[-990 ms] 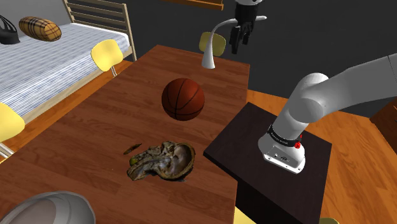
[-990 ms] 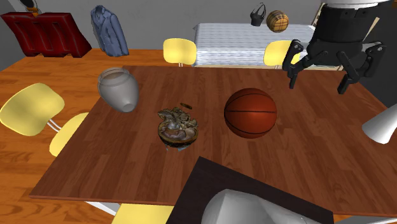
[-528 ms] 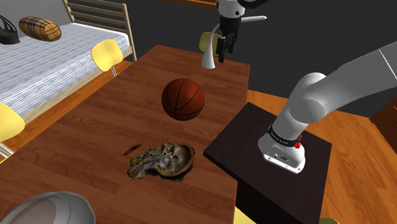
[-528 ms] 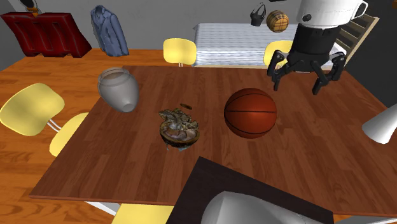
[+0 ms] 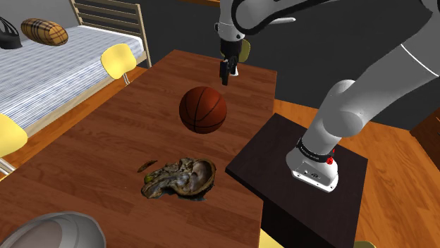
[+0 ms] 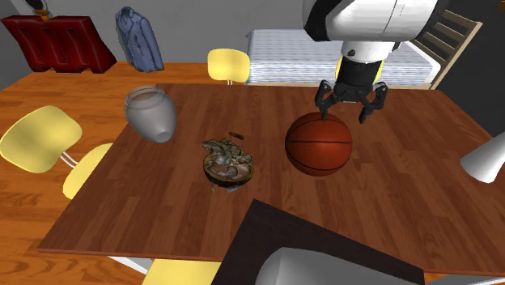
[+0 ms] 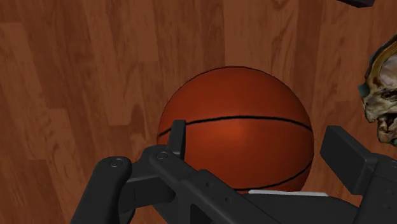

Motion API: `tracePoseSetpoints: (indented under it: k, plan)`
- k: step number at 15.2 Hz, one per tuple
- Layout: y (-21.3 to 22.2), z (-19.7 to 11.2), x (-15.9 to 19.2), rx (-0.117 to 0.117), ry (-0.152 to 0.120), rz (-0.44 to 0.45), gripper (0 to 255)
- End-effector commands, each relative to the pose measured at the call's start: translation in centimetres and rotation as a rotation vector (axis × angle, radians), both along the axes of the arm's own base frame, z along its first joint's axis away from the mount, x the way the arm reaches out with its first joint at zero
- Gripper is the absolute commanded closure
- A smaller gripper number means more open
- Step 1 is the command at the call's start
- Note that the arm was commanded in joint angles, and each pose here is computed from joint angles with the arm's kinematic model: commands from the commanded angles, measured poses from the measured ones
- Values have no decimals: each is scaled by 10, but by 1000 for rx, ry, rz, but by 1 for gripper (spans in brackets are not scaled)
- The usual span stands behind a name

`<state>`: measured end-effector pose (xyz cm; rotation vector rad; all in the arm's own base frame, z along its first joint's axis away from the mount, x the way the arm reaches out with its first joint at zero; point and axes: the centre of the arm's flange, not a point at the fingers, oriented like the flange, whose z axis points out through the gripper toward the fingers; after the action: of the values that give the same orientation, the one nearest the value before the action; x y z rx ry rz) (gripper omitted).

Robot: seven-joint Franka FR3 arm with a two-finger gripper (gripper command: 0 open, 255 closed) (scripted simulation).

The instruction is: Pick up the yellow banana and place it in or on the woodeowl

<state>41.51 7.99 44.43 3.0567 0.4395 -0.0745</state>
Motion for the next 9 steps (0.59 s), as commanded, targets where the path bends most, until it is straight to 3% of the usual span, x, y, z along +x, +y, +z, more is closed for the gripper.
tracePoseSetpoints:
  k: [1,9]
  plan:
    - [16,-17,15,15,2,40,0]
    - [77,-84,61,70,16,197,0]
